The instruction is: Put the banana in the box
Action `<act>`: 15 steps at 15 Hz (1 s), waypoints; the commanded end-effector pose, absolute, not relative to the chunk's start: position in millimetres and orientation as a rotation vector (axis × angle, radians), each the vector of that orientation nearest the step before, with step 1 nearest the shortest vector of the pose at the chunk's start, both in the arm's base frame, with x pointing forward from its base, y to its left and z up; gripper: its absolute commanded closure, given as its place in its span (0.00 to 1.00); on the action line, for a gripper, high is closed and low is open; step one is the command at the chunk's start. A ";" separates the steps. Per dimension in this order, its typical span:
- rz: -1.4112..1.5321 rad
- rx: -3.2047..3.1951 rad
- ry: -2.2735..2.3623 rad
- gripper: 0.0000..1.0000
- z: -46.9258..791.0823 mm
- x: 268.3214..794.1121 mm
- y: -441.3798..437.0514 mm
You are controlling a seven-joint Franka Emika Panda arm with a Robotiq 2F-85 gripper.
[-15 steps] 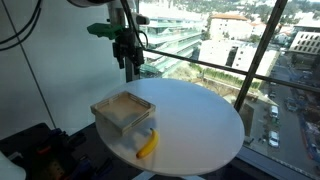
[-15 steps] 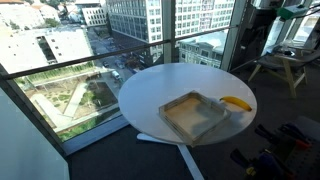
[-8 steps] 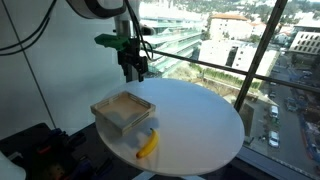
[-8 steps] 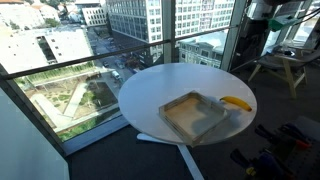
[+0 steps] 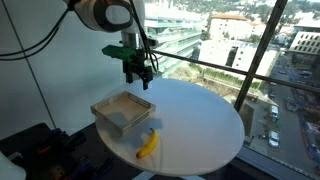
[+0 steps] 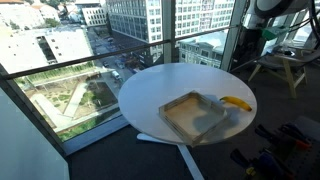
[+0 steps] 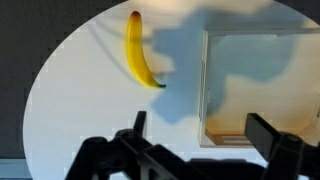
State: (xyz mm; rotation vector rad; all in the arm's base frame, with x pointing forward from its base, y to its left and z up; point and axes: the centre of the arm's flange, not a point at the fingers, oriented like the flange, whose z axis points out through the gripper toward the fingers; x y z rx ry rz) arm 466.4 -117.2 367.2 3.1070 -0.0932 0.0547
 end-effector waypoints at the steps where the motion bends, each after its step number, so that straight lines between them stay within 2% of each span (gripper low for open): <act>1: 0.057 3.106 -0.080 0.00 356.3 477.9 -133.5; 15: -0.040 3.103 -0.102 0.00 298.8 490.3 -153.3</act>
